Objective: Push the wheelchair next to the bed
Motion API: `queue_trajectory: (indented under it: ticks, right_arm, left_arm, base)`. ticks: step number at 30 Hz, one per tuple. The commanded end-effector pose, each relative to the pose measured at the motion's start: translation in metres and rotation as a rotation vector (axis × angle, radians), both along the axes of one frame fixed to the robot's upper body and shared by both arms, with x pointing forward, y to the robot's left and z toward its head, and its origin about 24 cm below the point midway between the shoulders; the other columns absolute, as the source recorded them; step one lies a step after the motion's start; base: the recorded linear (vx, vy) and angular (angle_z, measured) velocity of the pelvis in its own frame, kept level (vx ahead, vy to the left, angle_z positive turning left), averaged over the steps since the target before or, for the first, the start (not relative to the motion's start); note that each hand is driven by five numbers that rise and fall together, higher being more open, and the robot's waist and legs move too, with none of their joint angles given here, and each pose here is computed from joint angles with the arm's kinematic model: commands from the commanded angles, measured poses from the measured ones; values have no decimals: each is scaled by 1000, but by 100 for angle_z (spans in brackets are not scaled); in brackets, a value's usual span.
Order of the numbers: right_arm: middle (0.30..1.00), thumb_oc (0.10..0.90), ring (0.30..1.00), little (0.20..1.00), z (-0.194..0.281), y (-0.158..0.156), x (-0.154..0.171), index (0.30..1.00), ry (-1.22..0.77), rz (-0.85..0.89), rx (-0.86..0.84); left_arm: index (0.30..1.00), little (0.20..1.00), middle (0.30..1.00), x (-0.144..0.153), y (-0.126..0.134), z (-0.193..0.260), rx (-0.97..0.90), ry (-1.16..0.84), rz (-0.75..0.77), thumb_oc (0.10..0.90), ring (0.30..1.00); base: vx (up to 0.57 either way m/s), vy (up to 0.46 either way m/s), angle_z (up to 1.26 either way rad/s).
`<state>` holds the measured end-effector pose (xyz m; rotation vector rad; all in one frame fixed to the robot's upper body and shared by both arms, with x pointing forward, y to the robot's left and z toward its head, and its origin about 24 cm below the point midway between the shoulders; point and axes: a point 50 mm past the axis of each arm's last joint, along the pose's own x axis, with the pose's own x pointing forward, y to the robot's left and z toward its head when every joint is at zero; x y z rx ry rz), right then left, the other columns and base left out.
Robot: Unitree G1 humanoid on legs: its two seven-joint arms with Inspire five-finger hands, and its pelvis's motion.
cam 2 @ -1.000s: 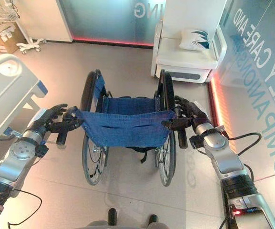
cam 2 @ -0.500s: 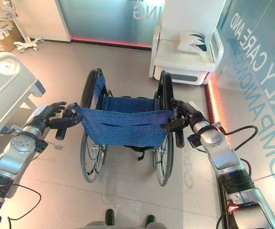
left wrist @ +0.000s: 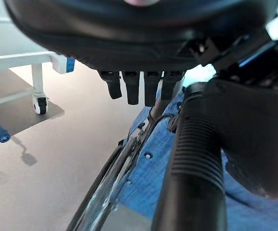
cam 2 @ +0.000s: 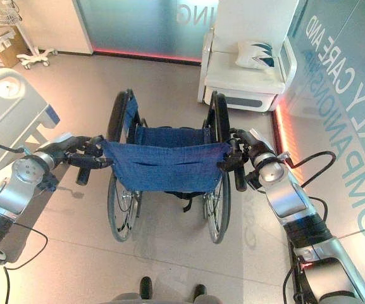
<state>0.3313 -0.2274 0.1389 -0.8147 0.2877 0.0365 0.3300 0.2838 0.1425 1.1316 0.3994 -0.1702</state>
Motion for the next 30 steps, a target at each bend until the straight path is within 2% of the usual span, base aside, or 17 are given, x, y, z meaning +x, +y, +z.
queue_trajectory:
  ticks: [1,11,20,30]
  right_arm:
    - [900,800,900,900,22,-54,-1,900,-4,-261,-219]
    - [900,800,900,900,-13,-61,-2,900,245,-390,-93]
    - [900,800,900,900,-45,-65,-5,900,529,-368,-120]
    - [900,800,900,900,-63,-45,1,900,646,-280,-94]
  left_arm:
    - [900,900,900,-5,44,20,224,55,162,800,900]
    - [900,900,900,5,42,28,312,155,157,800,900]
    - [900,900,900,11,37,22,337,224,156,800,900]
    - [900,900,900,16,28,8,318,258,157,800,900]
  base:
    - [0,0,0]
    - [0,0,0]
    - [0,0,0]
    - [0,0,0]
